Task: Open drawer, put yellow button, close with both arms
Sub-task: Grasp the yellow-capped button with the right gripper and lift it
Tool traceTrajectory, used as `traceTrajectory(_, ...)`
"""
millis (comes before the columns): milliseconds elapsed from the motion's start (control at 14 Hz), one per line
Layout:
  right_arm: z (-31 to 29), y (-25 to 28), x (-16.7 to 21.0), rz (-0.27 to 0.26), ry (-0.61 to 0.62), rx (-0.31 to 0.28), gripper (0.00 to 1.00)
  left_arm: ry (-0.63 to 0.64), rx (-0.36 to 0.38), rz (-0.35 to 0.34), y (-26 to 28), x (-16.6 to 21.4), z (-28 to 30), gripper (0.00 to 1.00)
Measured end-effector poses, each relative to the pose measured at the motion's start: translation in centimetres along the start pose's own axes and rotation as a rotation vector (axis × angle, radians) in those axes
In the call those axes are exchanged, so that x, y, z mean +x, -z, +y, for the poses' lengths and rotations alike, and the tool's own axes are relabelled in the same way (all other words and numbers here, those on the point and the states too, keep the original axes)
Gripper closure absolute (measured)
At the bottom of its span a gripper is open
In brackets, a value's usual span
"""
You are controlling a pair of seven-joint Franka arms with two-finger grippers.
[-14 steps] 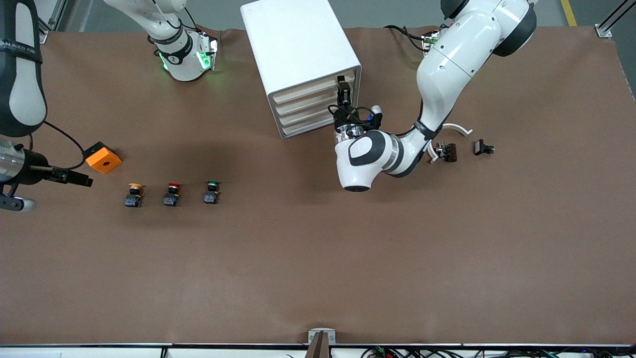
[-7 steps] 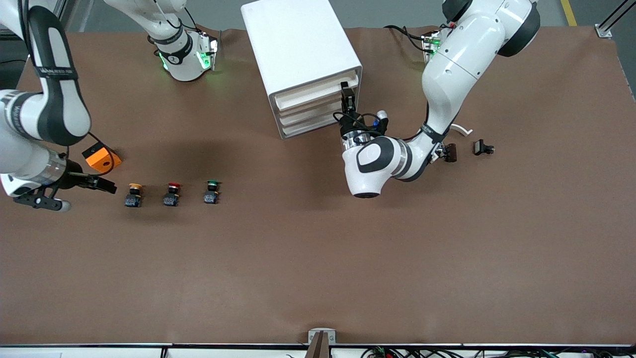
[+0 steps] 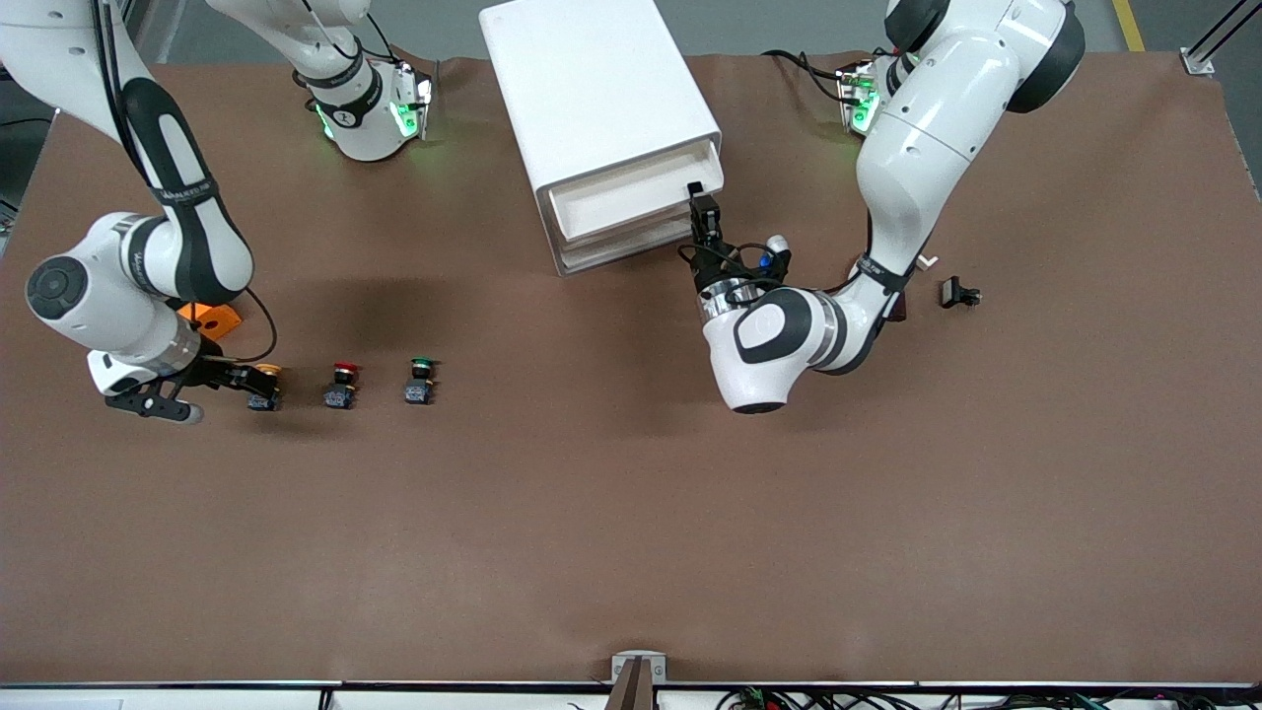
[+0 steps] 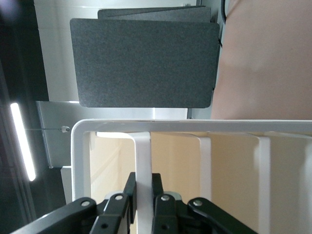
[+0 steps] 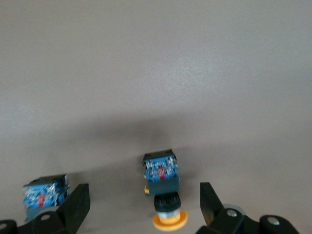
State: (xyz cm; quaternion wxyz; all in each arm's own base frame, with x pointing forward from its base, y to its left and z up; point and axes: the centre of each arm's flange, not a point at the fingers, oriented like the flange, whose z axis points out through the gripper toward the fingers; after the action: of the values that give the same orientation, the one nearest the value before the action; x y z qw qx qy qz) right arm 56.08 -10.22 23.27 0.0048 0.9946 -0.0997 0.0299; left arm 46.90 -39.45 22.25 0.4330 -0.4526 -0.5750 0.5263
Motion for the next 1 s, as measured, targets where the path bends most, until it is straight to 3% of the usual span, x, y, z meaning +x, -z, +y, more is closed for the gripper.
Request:
traceTrajectory(287, 0.0, -4.1, 0.1, 0.052, 0.003, -0.006, 0.0, 0.003, -0.023, -0.036, 2.1, 1.0, -0.1, 0.85)
traceTrajectory(1003, 1.2, -5.7, -0.4, 0.013, 0.0, -0.013, 0.0, -0.002, -0.053, -0.145, 7.3, 4.1, 0.6, 0.85)
